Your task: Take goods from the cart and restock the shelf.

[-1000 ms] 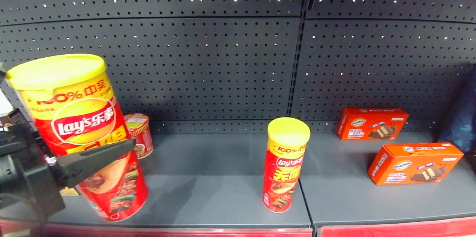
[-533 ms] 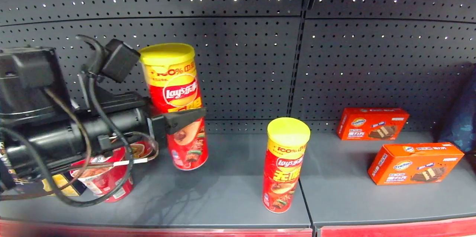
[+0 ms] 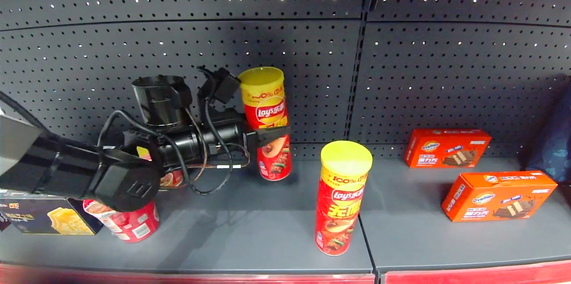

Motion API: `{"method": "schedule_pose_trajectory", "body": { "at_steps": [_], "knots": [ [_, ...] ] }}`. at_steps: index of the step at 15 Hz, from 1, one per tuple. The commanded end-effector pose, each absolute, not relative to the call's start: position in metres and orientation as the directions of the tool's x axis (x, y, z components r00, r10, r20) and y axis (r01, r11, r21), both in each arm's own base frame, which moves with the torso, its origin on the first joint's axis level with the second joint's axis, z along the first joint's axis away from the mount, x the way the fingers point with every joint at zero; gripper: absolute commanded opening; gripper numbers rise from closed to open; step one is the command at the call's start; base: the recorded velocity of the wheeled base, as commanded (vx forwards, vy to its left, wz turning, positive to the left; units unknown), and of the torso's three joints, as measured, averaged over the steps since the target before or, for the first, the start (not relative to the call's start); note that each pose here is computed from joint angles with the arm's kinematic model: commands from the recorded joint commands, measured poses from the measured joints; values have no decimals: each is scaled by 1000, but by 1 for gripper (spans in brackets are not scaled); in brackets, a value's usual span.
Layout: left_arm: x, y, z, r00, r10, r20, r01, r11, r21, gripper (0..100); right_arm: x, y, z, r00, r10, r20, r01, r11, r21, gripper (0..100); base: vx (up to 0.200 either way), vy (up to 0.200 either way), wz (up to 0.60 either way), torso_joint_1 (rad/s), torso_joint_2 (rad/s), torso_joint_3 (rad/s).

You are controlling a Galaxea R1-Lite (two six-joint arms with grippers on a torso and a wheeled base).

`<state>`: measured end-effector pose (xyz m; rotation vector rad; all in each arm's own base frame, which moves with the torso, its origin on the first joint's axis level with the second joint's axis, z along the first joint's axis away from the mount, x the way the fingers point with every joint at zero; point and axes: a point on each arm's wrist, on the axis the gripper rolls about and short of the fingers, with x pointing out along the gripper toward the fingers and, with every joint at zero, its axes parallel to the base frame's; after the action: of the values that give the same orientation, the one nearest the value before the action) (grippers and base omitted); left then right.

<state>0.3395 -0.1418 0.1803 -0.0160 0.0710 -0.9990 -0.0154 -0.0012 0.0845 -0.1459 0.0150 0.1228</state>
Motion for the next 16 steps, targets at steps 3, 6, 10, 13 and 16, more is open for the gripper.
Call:
{"method": "schedule_pose_trajectory", "body": {
  "at_steps": [3,6,10,13,16],
  "knots": [
    [355,-147,152,465,-880,-97,876,474,-92,0,-15,-1,84,992,122,-28,-125,982,-145,100,0,0,0,0,0,0],
    [362,-150,144,402,-910,-102,904,412,-110,0,-15,-1,84,992,122,-28,-125,981,-146,100,0,0,0,0,0,0],
    [372,-157,134,394,-912,-111,906,406,-121,0,-15,-1,85,992,122,-26,-125,981,-146,100,0,0,0,0,0,0],
    [379,-166,131,381,-919,-105,913,392,-115,0,-15,-1,84,990,139,-28,-142,979,-146,100,0,0,0,0,0,0],
    [382,-186,131,344,-934,-94,930,353,-104,0,-15,-1,84,989,142,-28,-145,979,-146,100,0,0,0,0,0,0]
  ]
}}
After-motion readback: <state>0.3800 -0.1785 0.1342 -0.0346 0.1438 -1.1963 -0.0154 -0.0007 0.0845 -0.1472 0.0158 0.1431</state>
